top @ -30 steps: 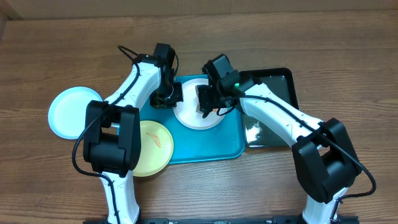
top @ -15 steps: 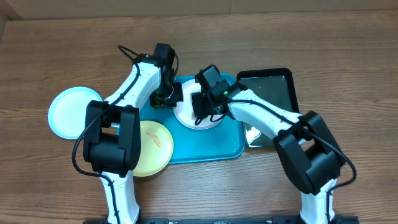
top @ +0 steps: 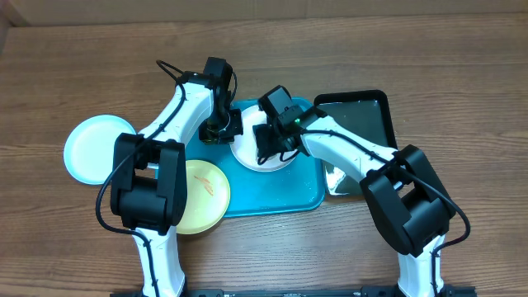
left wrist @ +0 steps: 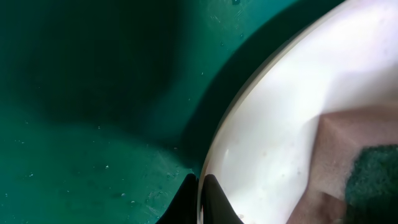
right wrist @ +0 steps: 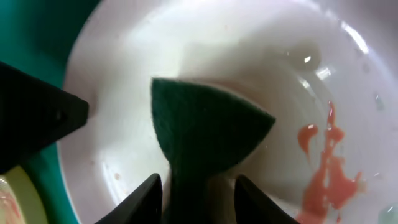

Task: Clean dirty plates on tray and stack at the side
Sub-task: 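Scrub the white plate's sauce with the sponge in the right gripper, then carry the sponge with the right gripper back into the black tray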

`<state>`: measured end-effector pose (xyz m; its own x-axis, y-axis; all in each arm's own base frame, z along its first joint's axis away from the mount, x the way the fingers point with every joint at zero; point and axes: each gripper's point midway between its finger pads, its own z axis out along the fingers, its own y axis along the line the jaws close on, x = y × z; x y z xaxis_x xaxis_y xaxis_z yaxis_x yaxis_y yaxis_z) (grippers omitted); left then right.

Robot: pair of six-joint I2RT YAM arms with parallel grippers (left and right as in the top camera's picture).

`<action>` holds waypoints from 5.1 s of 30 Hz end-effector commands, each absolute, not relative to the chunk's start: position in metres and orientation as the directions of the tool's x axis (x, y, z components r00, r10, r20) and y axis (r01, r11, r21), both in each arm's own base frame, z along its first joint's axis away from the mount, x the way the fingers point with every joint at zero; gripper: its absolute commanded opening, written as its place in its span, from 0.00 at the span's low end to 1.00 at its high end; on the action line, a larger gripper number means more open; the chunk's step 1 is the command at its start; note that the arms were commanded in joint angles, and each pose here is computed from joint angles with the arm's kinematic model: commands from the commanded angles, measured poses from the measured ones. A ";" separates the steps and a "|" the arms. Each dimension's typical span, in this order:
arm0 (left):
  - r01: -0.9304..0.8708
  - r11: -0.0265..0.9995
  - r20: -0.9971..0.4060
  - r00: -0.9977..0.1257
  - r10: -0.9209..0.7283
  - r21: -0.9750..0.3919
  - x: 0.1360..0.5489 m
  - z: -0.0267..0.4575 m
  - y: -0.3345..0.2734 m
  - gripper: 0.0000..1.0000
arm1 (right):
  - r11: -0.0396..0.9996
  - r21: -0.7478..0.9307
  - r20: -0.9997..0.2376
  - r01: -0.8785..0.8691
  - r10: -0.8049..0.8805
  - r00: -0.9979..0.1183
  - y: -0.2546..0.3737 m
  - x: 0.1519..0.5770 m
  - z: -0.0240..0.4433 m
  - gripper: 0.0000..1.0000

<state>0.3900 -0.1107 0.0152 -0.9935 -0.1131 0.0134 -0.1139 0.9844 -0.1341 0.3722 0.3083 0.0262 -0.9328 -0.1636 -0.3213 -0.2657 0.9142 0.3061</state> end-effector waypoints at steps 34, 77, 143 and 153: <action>-0.108 0.985 0.007 -0.994 -0.108 -0.132 0.390 0.017 -0.111 0.04 | 0.937 0.176 -0.370 -0.302 -0.221 -0.902 0.311 0.375 0.025 0.09; -0.077 0.989 -0.006 -0.997 -0.079 -0.127 0.392 0.017 -0.111 0.04 | 0.898 -0.172 -0.306 -0.406 -0.440 -0.844 0.225 0.397 0.016 0.04; -0.073 0.989 -0.007 -0.997 -0.075 -0.128 0.392 0.017 -0.111 0.04 | 0.851 0.362 -0.448 -0.380 -0.198 -0.872 0.290 0.364 0.068 0.04; -0.073 0.989 -0.006 -0.997 -0.075 -0.131 0.392 0.017 -0.111 0.04 | 0.835 0.371 -0.522 -0.405 -0.174 -0.835 0.297 0.374 0.068 0.04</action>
